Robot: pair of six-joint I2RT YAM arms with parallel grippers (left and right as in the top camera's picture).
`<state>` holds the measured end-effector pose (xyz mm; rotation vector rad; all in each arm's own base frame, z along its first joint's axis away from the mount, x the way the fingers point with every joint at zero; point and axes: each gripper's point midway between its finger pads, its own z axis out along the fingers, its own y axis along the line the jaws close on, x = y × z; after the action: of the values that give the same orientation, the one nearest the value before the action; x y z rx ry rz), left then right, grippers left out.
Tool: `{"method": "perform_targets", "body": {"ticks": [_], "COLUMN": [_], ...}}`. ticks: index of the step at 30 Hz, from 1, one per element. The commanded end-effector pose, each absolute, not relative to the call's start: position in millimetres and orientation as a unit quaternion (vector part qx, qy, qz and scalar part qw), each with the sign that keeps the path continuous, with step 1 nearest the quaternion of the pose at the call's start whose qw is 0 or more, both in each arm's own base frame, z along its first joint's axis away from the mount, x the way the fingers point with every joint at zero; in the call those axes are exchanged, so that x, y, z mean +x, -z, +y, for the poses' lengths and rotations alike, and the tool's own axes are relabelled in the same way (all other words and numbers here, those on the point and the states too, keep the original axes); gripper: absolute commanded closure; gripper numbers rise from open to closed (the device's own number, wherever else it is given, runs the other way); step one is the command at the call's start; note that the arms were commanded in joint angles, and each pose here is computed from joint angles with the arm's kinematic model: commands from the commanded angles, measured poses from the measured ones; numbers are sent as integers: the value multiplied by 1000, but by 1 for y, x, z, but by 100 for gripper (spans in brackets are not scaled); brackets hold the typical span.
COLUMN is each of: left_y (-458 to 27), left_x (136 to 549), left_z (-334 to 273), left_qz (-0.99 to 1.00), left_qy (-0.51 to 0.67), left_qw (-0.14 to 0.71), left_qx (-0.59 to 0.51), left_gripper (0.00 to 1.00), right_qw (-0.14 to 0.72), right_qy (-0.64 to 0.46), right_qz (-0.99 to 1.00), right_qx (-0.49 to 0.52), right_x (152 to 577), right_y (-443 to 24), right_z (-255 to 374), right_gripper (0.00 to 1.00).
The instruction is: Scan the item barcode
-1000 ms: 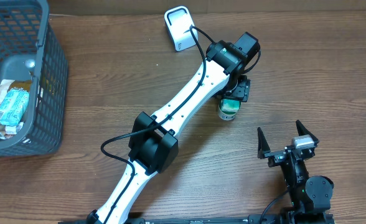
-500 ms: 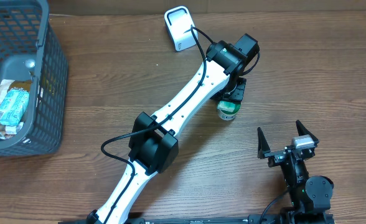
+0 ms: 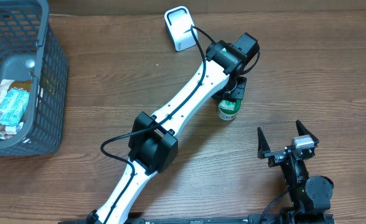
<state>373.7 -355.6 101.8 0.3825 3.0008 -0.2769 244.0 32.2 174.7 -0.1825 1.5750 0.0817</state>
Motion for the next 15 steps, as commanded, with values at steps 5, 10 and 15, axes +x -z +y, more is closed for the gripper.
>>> {"method": "perform_targets", "body": {"ticks": [5, 10, 15], "left_y": [-146, -147, -142], "left_x": [381, 378, 372], "left_z": [-332, -309, -270], "left_qz": [982, 987, 994], "left_qy": [103, 85, 13], "left_qw": [79, 54, 29], "left_qx": [135, 125, 101], "left_gripper": [85, 85, 85], "right_qw": [701, 701, 701], "right_qy": [-38, -39, -39], "right_qz": [707, 707, 707], "right_qx": [-87, -87, -87], "right_x": [244, 244, 244], "right_y": [-172, -172, -172], "right_z": [34, 34, 34], "right_gripper": [0, 0, 0]}}
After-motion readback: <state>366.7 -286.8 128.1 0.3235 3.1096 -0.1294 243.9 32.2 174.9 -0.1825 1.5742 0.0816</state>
